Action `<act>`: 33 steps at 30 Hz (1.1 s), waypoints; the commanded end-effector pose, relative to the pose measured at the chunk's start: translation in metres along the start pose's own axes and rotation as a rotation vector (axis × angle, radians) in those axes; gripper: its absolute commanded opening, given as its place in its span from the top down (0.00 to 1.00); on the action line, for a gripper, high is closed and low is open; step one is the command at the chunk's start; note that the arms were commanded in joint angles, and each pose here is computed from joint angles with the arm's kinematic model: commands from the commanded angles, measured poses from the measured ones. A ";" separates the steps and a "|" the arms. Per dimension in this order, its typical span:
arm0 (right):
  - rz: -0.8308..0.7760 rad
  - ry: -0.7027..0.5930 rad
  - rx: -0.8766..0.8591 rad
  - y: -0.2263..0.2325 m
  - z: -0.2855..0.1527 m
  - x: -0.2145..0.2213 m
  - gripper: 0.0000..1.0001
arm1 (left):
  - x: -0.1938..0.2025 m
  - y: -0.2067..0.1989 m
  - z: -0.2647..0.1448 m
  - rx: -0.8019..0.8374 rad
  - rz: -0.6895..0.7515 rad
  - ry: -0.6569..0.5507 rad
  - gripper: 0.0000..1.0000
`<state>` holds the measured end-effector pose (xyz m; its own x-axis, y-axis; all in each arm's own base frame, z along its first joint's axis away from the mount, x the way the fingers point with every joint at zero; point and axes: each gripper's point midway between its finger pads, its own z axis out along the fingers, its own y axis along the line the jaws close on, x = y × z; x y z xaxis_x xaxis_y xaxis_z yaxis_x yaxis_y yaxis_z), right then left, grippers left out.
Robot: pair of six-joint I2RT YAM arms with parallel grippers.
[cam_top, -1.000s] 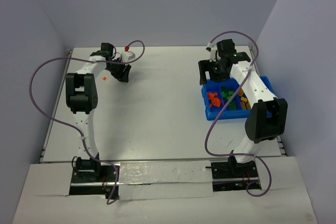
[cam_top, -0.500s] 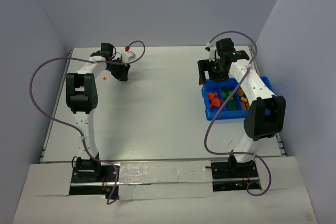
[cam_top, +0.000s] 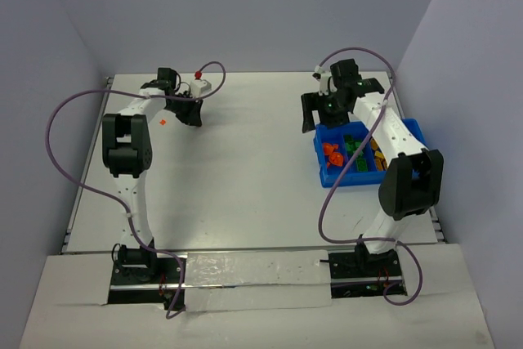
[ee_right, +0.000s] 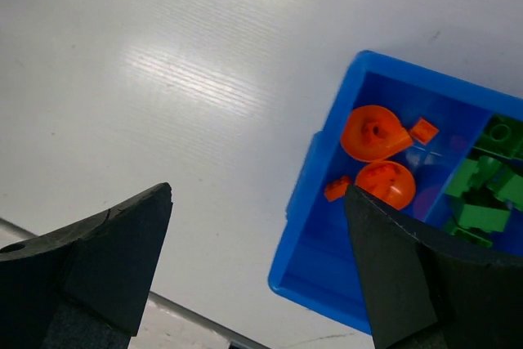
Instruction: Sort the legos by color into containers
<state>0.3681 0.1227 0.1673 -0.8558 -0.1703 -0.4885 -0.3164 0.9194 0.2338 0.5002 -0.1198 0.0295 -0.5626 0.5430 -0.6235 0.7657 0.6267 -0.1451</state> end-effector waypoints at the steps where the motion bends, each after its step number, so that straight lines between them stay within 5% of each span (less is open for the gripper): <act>1: 0.002 -0.141 -0.156 0.042 -0.025 -0.024 0.07 | -0.059 -0.075 -0.066 0.199 -0.001 -0.180 1.00; 6: 0.069 -0.256 -0.454 0.097 -0.044 -0.022 0.07 | -0.082 -0.165 -0.116 0.492 -0.092 -0.320 1.00; 11: 0.065 -0.315 -0.594 0.129 -0.065 -0.032 0.07 | -0.087 -0.236 -0.147 0.717 -0.136 -0.338 1.00; 17: 0.188 -0.202 -0.816 0.154 -0.066 -0.023 0.08 | -0.106 -0.268 -0.163 0.350 0.185 -0.474 1.00; 22: 0.270 -0.136 -0.948 0.172 -0.064 -0.011 0.17 | -0.106 -0.275 -0.166 0.195 0.277 -0.465 1.00; 33: 0.209 -0.002 -1.239 0.232 -0.086 0.002 0.27 | -0.117 -0.302 -0.173 0.212 0.304 -0.488 1.00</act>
<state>0.2780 0.2969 0.2570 -0.9603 0.0097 -0.2789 -0.2752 0.1327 0.9522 0.2786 -0.2676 0.2676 -0.1815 0.3497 -0.9191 0.9433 0.3260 -0.0623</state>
